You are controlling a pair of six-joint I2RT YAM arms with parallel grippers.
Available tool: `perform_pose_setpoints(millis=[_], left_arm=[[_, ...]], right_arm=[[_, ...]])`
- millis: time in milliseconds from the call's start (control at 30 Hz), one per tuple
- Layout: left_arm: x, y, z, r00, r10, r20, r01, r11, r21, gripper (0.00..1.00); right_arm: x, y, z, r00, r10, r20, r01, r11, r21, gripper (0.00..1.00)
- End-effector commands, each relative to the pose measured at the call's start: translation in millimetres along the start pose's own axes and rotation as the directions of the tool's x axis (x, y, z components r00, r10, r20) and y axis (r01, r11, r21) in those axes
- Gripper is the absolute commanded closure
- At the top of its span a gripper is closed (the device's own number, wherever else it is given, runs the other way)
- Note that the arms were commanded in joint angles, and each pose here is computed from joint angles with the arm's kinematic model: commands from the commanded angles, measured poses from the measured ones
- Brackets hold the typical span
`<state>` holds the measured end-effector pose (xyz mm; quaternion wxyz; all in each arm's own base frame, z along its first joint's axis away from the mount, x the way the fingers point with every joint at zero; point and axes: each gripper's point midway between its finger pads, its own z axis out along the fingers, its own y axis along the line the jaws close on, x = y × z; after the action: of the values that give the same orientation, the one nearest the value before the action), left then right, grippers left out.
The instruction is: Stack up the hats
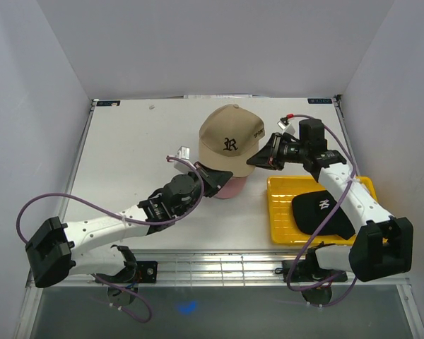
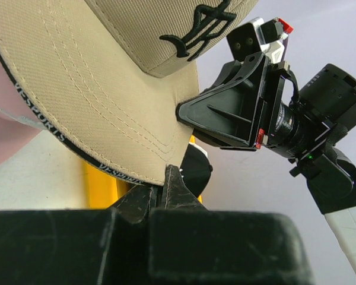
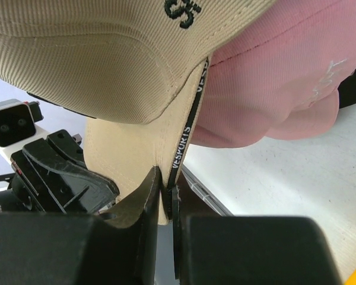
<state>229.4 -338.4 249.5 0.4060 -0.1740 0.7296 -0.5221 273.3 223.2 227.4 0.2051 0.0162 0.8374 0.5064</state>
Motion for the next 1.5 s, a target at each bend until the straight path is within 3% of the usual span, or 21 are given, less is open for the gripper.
perform_pose_setpoints(millis=[0,633,1467], left_arm=[[46.1,-30.5,-29.7,0.974,0.016,-0.225,0.019,0.988,0.152,1.0],[54.2,42.1,-39.4,0.975,-0.109,-0.194,0.108,0.994,-0.018,1.0],[69.9,107.8,-41.6,0.97,-0.165,-0.177,0.125,0.968,-0.217,1.0]], right_arm=[[-5.1,-14.5,7.8,0.992,-0.109,0.055,0.107,0.993,0.045,0.92],[20.8,-61.0,19.6,0.999,-0.049,0.007,0.048,0.992,0.113,0.92],[44.8,-118.5,31.8,0.998,0.018,-0.052,-0.005,0.97,0.244,0.92]])
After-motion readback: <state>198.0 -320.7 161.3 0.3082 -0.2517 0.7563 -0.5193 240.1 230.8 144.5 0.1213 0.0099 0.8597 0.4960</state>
